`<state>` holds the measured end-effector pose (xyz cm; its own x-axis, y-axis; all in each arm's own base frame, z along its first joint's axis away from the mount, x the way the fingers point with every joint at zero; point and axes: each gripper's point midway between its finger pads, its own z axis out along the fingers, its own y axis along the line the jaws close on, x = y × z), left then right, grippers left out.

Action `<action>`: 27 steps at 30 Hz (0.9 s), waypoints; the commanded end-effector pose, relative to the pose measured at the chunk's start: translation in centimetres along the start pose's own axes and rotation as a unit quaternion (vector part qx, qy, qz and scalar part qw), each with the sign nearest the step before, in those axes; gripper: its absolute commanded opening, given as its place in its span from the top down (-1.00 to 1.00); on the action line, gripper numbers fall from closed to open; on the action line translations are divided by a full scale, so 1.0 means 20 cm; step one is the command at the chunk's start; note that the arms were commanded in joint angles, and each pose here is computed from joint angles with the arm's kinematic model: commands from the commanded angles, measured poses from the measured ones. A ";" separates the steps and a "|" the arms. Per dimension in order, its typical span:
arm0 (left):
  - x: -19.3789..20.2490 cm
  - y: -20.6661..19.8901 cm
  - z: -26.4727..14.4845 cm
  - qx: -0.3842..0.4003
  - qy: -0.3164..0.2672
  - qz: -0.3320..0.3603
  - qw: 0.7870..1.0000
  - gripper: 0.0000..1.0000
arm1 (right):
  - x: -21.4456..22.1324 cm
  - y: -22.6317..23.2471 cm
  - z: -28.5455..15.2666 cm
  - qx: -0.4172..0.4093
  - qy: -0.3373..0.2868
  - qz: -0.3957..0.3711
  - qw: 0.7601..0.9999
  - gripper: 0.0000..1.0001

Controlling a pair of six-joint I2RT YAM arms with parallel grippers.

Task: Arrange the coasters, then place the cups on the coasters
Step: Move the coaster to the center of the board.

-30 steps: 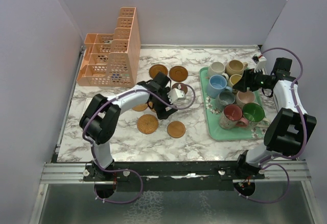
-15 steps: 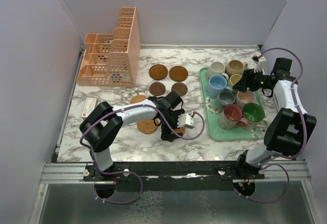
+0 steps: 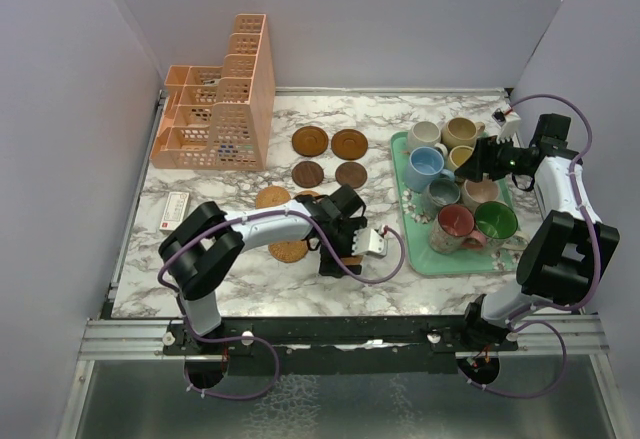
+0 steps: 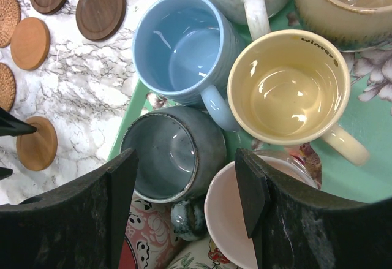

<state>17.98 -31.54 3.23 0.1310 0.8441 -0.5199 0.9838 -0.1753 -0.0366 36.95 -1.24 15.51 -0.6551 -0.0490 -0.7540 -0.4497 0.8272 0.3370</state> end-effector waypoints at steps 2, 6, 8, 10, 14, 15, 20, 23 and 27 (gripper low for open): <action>0.00 0.08 0.03 -0.023 0.009 0.013 1.000 -0.90 | -0.06 0.02 0.00 -0.014 -0.011 -0.016 1.000 -0.32; 0.01 0.08 0.05 -0.022 0.013 0.013 1.000 -0.90 | -0.06 0.02 0.00 -0.014 -0.011 -0.018 1.000 -0.31; 0.02 0.10 0.06 -0.028 0.017 0.012 0.999 -0.90 | -0.06 0.02 0.00 -0.013 -0.011 -0.019 1.000 -0.32; 0.03 0.13 0.07 -0.040 0.021 0.008 0.999 -0.89 | -0.06 0.02 0.00 -0.014 -0.010 -0.018 1.000 -0.31; 0.04 0.18 0.08 -0.061 0.027 0.006 0.998 -0.87 | -0.06 0.02 0.00 -0.016 -0.011 -0.019 1.000 -0.32; 0.04 0.20 0.09 -0.065 0.028 0.007 0.997 -0.87 | -0.06 0.02 0.00 -0.016 -0.011 -0.020 1.000 -0.32; 0.02 0.29 0.09 -0.075 0.021 0.000 0.997 -0.84 | -0.06 0.03 0.00 -0.017 -0.011 -0.019 1.000 -0.32; 0.03 0.36 0.09 -0.082 0.018 -0.012 0.996 -0.81 | -0.06 0.03 -0.01 -0.018 -0.012 -0.020 1.000 -0.32; 0.04 0.45 0.11 -0.090 0.011 -0.019 0.996 -0.78 | -0.07 0.04 -0.01 -0.018 -0.013 -0.020 1.000 -0.32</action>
<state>24.90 -34.11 2.57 0.1117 0.8386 -0.5332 0.9930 -0.0731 0.0930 36.84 -1.15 15.53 -0.6535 -0.0550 -0.7550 -0.4579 0.8228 0.3365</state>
